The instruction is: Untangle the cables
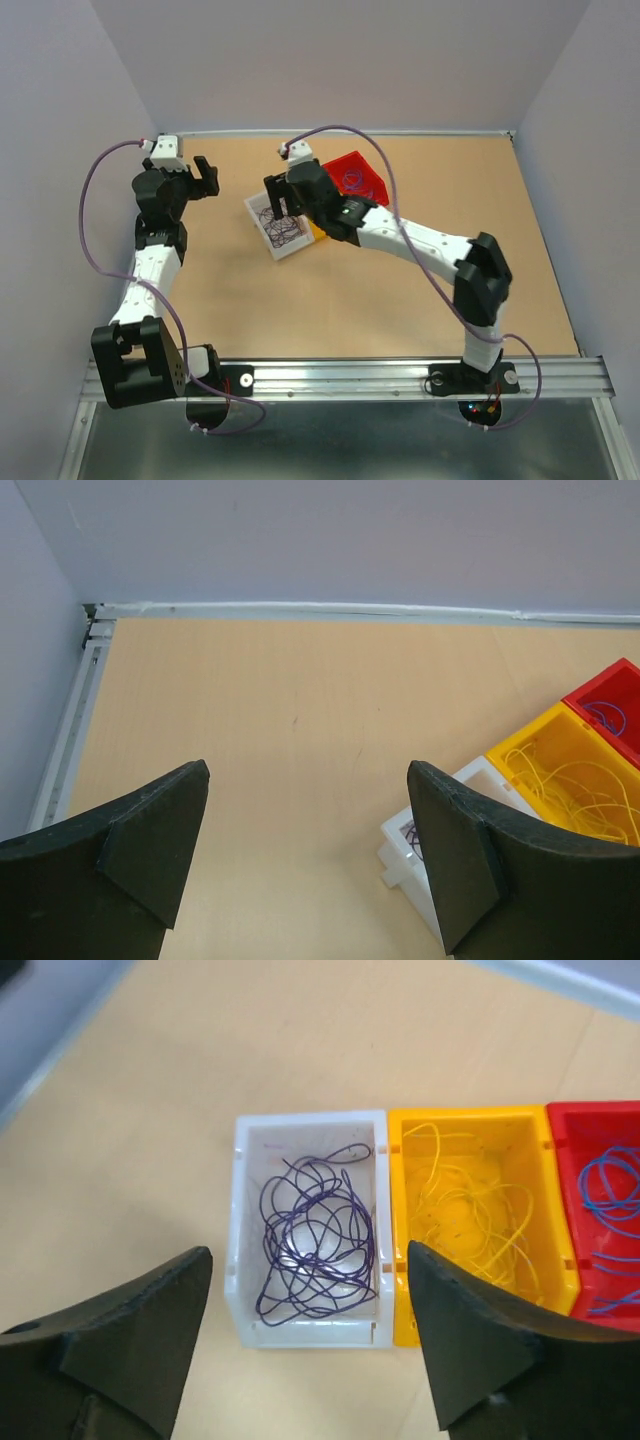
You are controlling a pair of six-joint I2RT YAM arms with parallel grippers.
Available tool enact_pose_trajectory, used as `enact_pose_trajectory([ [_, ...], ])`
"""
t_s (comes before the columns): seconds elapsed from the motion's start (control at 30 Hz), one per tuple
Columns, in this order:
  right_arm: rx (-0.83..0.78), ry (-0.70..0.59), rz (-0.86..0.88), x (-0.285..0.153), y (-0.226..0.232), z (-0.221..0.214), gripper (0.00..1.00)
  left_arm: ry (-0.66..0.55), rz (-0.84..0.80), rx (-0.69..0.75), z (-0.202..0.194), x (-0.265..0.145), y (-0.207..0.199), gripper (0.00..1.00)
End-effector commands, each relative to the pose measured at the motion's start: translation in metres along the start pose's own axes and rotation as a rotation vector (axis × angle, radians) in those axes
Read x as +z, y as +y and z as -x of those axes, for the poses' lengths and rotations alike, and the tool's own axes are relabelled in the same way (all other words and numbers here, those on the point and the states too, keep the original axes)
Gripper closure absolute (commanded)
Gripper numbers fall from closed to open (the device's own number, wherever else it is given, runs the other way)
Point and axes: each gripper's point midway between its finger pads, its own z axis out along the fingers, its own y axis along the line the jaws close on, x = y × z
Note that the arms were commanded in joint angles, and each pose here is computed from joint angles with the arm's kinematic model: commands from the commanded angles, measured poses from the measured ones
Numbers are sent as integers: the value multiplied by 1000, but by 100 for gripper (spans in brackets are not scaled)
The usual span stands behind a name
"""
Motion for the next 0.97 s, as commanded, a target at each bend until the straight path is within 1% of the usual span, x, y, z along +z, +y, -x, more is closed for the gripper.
enact_pose_trajectory([
  [0.0,88,-132,49,-58,-12,25,13,-80,-31,40,23,-7,-8,7],
  [0.03,90,-133,59,-67,-16,19,13,-78,-42,40,22,-7,-10,7],
  [0.07,109,-158,92,-82,-17,21,10,-72,-63,40,19,-7,-13,7],
  [0.1,123,-179,99,-103,-29,4,9,-69,-75,40,18,-9,-16,7],
  [0.17,148,-230,85,-129,-47,-3,8,-51,-112,82,6,-11,-20,7],
  [0.2,156,-254,72,-153,-63,-14,7,-40,-127,92,1,-15,-23,7],
  [0.23,125,-209,23,-147,-75,-43,6,-41,-133,105,-1,-18,-24,7],
  [0.27,139,-289,-18,-174,-94,-29,5,-39,-141,128,-3,-21,-26,7],
  [0.3,144,-320,-48,-188,-107,-30,3,-45,-147,139,-3,-25,-27,7],
  [0.33,131,-295,-89,-193,-122,-61,3,-55,-158,146,-5,-35,-31,7],
  [0.37,189,-385,-133,-219,-141,-47,1,-68,-180,155,-5,-40,-36,7],
  [0.47,243,-474,-121,-244,-157,-59,2,-91,-220,138,-5,-58,-47,6],
  [0.5,274,-523,-117,-249,-160,-56,2,-91,-225,136,-6,-62,-49,7],
  [0.53,308,-560,-142,-253,-169,-61,2,-86,-226,132,-11,-70,-51,6],
  [0.6,311,-569,-173,-255,-175,-64,2,-86,-234,135,-16,-78,-53,6],
  [0.73,322,-568,-235,-251,-185,-74,2,-86,-247,175,-42,-98,-57,5],
  [0.8,309,-570,-216,-247,-181,-74,3,-121,-226,200,-42,-101,-54,5],
  [0.83,296,-555,-216,-244,-179,-75,4,-150,-219,206,-40,-105,-54,1],
  [0.93,261,-545,-193,-239,-173,-78,3,-178,-235,208,-39,-109,-58,1],
])
